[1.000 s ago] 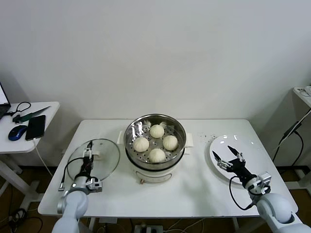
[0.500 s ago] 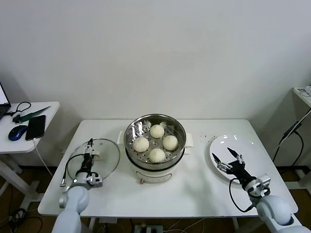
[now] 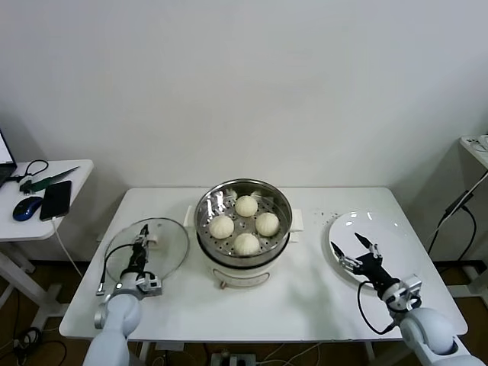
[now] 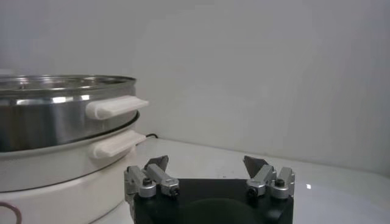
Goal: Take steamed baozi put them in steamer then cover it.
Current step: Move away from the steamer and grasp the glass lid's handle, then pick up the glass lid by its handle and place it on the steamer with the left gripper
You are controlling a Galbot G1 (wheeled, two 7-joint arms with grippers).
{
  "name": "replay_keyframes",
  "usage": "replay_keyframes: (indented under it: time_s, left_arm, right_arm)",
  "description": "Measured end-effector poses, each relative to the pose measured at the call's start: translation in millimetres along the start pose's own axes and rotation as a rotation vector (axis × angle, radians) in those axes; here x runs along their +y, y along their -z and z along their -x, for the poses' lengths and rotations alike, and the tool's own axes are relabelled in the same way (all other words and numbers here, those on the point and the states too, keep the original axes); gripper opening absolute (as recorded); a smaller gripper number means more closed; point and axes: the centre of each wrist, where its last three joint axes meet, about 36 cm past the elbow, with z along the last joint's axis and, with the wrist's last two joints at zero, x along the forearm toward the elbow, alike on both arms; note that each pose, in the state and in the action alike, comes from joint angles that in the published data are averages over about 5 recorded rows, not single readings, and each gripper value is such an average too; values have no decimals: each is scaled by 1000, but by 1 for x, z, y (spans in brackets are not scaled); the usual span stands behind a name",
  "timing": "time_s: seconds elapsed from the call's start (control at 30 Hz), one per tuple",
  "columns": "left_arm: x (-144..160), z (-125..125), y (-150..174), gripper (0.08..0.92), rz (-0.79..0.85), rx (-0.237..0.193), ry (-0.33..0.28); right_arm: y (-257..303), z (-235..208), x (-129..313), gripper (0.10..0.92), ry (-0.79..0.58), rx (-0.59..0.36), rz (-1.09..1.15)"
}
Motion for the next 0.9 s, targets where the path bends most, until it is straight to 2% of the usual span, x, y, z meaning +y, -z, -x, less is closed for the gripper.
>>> replay_keyframes:
  time_s: [0.13,0.23,0.57,0.9]
  left_arm:
    - [2,-3,-2,188,-9,2,9]
    - [5,-5,-4,147,-14,6,26]
    - [35,-26,-11,147,-24,40,111]
    - [85,-75,-10,147,9,119,208]
  right_arm:
    - [0,1,0,823,1,-1,-3]
    - [-1,1,0,823,1,-1,-4]
    - [-1,0,-5,823,-5,1,-12]
    - [-3,-1,-11,823,-19,0,-16]
